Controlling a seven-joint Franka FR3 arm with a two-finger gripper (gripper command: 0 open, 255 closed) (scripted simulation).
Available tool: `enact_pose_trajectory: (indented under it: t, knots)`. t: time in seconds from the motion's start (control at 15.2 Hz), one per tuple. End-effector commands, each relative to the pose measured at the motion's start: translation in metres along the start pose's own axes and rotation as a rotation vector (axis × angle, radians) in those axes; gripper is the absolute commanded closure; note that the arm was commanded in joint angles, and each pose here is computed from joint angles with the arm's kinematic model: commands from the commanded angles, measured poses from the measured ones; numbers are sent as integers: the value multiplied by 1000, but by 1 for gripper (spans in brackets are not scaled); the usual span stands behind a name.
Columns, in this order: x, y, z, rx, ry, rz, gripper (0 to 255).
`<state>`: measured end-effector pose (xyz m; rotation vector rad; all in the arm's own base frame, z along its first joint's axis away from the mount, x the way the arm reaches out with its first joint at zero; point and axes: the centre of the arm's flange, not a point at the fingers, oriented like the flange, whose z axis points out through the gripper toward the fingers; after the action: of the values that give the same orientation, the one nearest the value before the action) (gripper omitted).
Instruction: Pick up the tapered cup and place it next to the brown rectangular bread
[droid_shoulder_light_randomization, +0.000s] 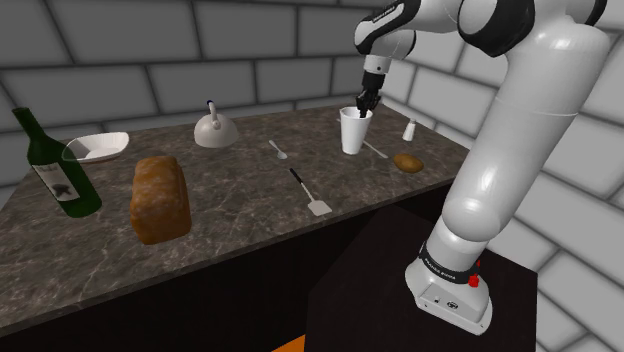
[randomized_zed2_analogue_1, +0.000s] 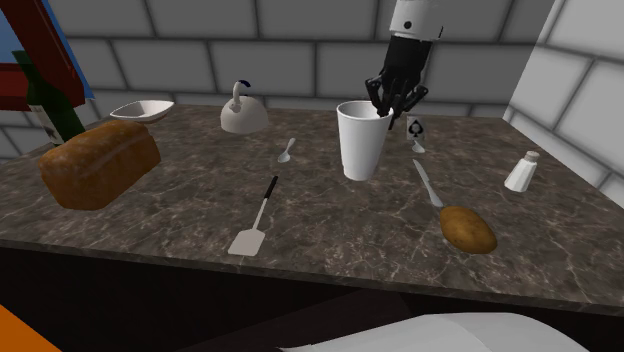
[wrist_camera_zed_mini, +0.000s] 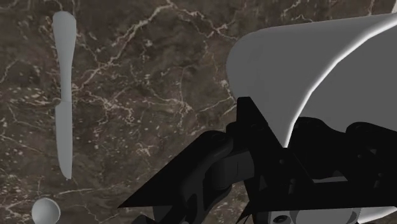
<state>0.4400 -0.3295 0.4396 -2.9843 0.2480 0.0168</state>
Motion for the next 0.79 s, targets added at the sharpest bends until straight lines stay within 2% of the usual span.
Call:
enact_pose_trajectory:
  t: [0.0,0.73]
  knots:
    - [1,-2,-12,0,0,0,255]
    - [-1,-10,-69,0,0,0,255]
